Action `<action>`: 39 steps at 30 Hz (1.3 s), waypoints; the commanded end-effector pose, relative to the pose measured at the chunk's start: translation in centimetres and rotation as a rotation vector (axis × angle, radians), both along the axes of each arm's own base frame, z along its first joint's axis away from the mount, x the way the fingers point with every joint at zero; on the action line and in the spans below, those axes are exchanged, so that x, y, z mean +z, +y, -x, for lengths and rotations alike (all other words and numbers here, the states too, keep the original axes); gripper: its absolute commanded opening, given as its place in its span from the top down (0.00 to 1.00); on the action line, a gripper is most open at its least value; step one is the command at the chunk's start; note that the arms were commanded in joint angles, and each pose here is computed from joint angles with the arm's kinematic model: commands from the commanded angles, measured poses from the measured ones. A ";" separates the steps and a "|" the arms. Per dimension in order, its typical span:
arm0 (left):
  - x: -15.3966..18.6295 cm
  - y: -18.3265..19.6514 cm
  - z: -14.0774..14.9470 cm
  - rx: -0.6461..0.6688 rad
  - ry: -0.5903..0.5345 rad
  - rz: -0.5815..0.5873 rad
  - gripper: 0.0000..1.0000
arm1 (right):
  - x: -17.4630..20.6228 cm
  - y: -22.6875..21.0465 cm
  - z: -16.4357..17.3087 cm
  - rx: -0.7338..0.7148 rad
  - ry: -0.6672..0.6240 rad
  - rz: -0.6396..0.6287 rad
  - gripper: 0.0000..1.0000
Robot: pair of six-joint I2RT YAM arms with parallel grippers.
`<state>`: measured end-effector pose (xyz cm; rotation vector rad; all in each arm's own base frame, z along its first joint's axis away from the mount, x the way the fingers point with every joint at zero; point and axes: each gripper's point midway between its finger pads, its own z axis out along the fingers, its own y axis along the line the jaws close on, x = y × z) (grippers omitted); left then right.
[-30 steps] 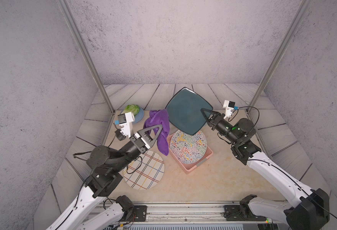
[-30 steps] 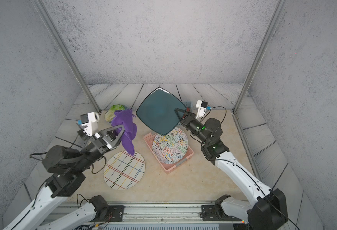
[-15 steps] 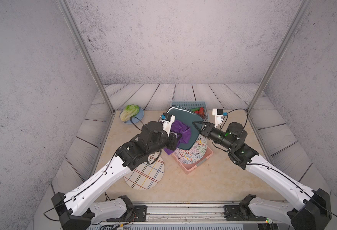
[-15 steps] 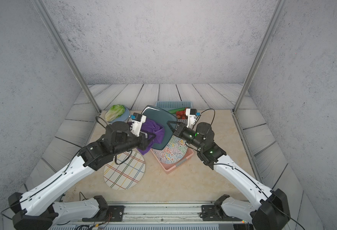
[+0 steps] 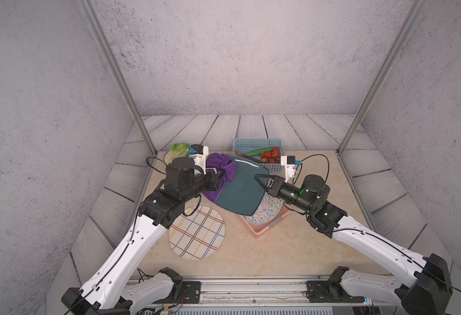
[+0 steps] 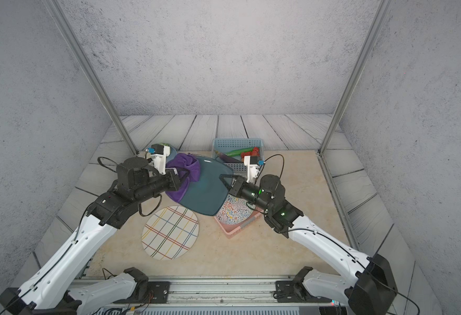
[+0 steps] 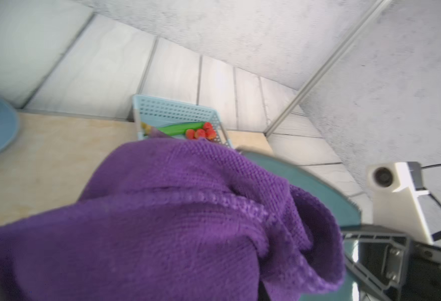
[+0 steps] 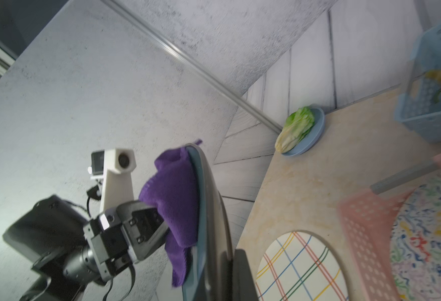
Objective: Wipe the wet plate dry
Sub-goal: Wipe the plate with towel.
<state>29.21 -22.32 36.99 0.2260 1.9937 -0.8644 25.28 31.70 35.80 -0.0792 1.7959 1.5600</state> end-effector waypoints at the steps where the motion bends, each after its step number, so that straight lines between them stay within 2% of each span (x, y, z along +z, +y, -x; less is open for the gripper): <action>1: -3.8 -6.2 2.6 -0.229 0.055 -0.158 1.00 | 11.2 -0.1 5.3 0.146 -0.282 -0.286 1.00; 2: -4.3 -7.2 3.2 -0.250 0.047 -0.195 1.00 | 11.3 -0.4 4.9 0.116 -0.285 -0.304 1.00; 4: -5.0 -7.5 3.3 -0.237 0.083 -0.187 1.00 | 11.4 -1.6 4.1 0.057 -0.272 -0.324 1.00; 6: -4.7 -4.7 2.0 -0.101 0.105 -0.154 1.00 | 10.5 -3.2 2.5 -0.009 -0.231 -0.302 1.00; 7: -4.1 -3.0 1.6 -0.053 0.115 -0.086 1.00 | 9.9 -4.0 2.0 -0.034 -0.205 -0.304 1.00; 11: 1.2 2.8 1.5 -0.010 0.122 0.371 1.00 | 8.8 -8.8 -0.6 -0.153 -0.143 -0.361 1.00; 14: 4.7 5.6 1.9 -0.027 0.155 0.677 1.00 | 9.4 -11.2 -0.6 -0.160 -0.153 -0.450 1.00; 15: 5.3 6.1 1.7 -0.039 0.189 0.786 1.00 | 9.8 -11.6 -0.4 -0.149 -0.163 -0.482 1.00; 18: 8.9 6.6 1.5 -0.164 0.199 1.089 1.00 | 11.7 -11.5 1.0 -0.053 -0.211 -0.578 1.00; 22: 11.0 5.9 1.4 -0.285 0.242 1.319 1.00 | 14.6 -10.1 2.7 0.109 -0.289 -0.661 1.00; 28: 14.6 1.9 4.0 -0.448 0.253 1.399 1.00 | 14.7 -7.0 1.7 0.164 -0.271 -0.670 1.00; 32: 16.6 0.7 6.4 -0.528 0.214 1.424 1.00 | 15.3 -6.0 0.8 0.174 -0.269 -0.715 1.00; 36: 15.6 -1.0 8.3 -0.545 0.185 1.374 1.00 | 18.1 -6.4 -0.3 0.142 -0.304 -0.785 1.00; 39: 14.3 0.0 7.4 -0.518 0.208 1.461 1.00 | 17.9 -8.6 -2.3 0.034 -0.293 -0.798 1.00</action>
